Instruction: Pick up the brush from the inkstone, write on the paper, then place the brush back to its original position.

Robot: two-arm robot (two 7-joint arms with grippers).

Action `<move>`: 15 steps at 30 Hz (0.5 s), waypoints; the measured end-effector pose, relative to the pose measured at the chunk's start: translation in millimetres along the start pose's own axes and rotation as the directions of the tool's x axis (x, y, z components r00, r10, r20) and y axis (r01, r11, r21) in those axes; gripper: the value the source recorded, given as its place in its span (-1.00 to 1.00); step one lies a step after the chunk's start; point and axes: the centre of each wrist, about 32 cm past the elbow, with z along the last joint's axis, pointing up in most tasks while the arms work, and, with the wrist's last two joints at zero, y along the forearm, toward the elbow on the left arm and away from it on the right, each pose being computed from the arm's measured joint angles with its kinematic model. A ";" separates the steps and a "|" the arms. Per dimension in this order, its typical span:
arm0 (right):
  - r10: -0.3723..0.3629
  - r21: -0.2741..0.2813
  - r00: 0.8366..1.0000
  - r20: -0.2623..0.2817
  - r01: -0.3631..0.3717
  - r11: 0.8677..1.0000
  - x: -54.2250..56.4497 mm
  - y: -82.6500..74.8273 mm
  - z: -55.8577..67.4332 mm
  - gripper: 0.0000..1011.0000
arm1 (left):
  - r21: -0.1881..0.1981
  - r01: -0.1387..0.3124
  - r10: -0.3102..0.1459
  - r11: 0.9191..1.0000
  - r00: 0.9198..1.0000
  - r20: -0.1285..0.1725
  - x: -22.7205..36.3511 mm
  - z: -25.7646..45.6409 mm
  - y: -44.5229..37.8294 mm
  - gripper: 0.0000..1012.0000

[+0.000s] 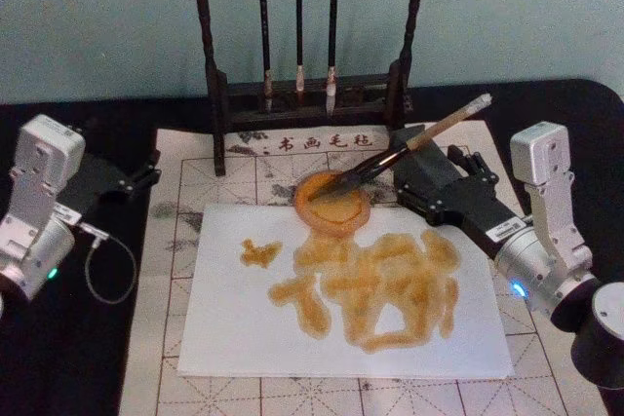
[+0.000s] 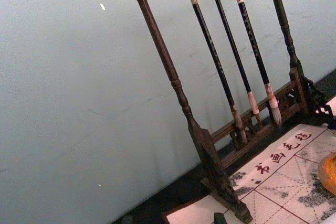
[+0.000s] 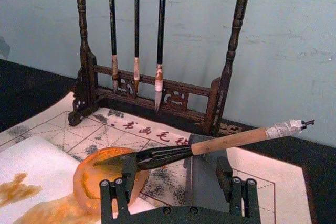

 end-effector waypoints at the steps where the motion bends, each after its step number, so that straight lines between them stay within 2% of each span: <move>1: 0.000 0.000 1.000 0.000 0.000 1.000 0.0 0.0 0.0 0.98 | 0.000 0.000 0.000 1.000 1.000 0.000 0.0 0.0 0.0 0.98; 15: 0.000 0.000 1.000 -0.002 0.000 1.000 0.0 0.0 0.0 0.98 | 0.000 0.000 0.000 1.000 1.000 0.000 0.0 0.0 0.0 0.98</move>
